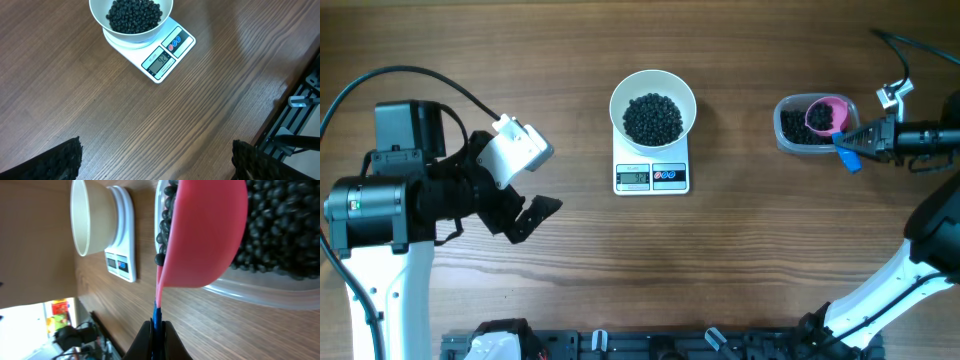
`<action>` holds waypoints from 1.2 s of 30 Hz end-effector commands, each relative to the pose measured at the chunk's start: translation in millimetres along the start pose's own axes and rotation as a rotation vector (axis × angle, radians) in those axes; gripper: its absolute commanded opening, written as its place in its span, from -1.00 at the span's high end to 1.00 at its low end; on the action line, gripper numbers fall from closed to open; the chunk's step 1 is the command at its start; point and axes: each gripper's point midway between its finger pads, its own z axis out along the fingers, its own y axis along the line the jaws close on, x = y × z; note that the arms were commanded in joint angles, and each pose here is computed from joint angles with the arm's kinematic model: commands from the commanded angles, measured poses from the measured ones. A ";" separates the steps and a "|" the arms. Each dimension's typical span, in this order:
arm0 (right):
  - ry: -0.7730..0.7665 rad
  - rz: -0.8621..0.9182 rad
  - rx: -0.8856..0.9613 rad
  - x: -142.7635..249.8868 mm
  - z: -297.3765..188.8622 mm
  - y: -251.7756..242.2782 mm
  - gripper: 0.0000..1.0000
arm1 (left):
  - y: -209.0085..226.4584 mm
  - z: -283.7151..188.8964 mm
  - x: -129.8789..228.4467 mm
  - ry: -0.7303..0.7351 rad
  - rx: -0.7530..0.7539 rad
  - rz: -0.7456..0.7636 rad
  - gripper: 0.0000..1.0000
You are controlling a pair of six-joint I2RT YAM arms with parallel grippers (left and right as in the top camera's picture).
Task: Scoop item into bowl and weigh 150g on scale
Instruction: 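Dig the pink scoop into the tub beans and lift a scoopful, then carry the filled scoop left over the white bowl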
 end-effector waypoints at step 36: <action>0.263 -0.560 0.001 13.7 187.3 199.3 0.91 | -0.5 2.1 1.2 0.006 0.006 -0.011 -1.00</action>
